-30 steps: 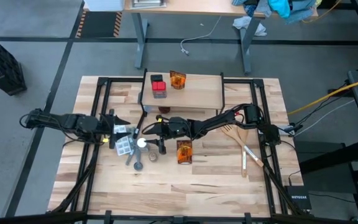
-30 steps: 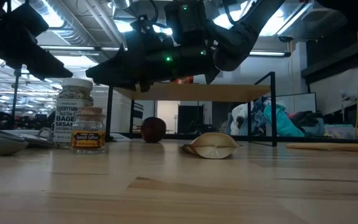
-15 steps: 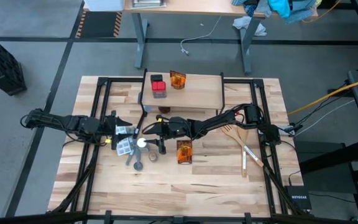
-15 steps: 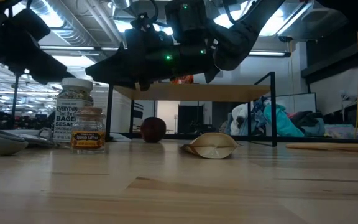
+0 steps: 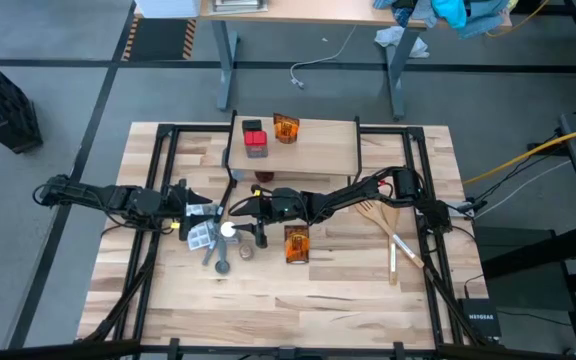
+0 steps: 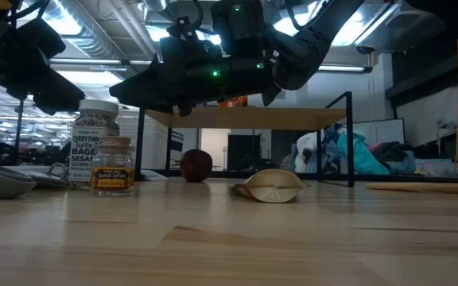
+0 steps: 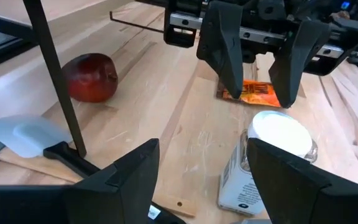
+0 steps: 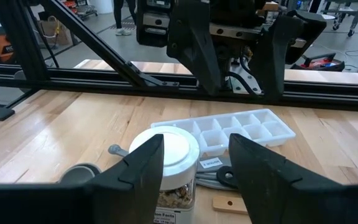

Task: Shelf spices
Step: Put the white seasoning bottle on the shelf

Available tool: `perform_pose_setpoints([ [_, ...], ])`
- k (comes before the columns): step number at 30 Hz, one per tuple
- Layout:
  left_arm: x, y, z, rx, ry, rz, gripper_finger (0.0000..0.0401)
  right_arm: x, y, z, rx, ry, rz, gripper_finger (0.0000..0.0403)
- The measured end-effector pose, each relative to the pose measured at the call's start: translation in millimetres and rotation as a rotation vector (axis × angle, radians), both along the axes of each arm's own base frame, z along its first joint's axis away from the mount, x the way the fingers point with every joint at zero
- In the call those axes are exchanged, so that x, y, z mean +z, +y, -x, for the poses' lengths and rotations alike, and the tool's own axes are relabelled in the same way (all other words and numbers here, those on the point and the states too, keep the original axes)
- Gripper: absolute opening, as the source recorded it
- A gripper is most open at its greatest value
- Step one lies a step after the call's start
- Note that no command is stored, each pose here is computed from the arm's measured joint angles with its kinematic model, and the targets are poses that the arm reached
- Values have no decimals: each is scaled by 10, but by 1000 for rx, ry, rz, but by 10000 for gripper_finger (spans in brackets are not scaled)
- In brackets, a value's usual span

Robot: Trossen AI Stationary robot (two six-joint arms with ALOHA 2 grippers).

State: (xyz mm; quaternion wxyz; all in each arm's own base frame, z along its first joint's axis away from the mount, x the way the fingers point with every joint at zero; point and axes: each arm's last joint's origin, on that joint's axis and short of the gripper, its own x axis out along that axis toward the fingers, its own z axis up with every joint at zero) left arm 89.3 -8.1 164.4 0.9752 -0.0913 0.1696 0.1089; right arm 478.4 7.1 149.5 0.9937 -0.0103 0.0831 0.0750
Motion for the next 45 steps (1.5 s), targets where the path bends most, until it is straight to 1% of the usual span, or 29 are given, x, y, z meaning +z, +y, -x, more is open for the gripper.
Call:
perform_pose_setpoints([
  [4,-2,0,2,0,4,-1,235,0,3,0,10,0,-2,189],
  [8,-3,1,3,0,7,-2,235,8,-2,6,112,-6,-26,189],
  [9,-3,1,3,0,7,-2,235,8,3,6,114,-5,-32,189],
  [13,-4,1,3,0,8,-2,235,8,40,1,32,-3,-31,198],
  [17,-5,1,3,0,8,-2,235,8,77,1,24,-4,-28,241],
  [19,-5,1,4,0,9,-2,235,7,74,0,2,-3,-28,273],
  [22,-4,1,4,0,9,-2,235,7,74,0,-4,4,-70,325],
  [25,-5,1,4,0,9,-2,235,7,89,0,-9,5,-80,368],
  [28,-5,1,4,0,9,-2,235,7,103,0,-53,4,-73,394],
  [30,-6,1,4,0,10,-3,235,7,116,0,-66,3,-72,395],
  [36,-5,1,4,0,10,-3,235,-2,208,5,-61,12,-69,377],
  [41,-7,1,4,0,11,-3,235,3,314,12,-44,7,-69,375],
  [45,-6,1,4,0,11,-3,235,-27,346,16,-87,26,-57,374],
])
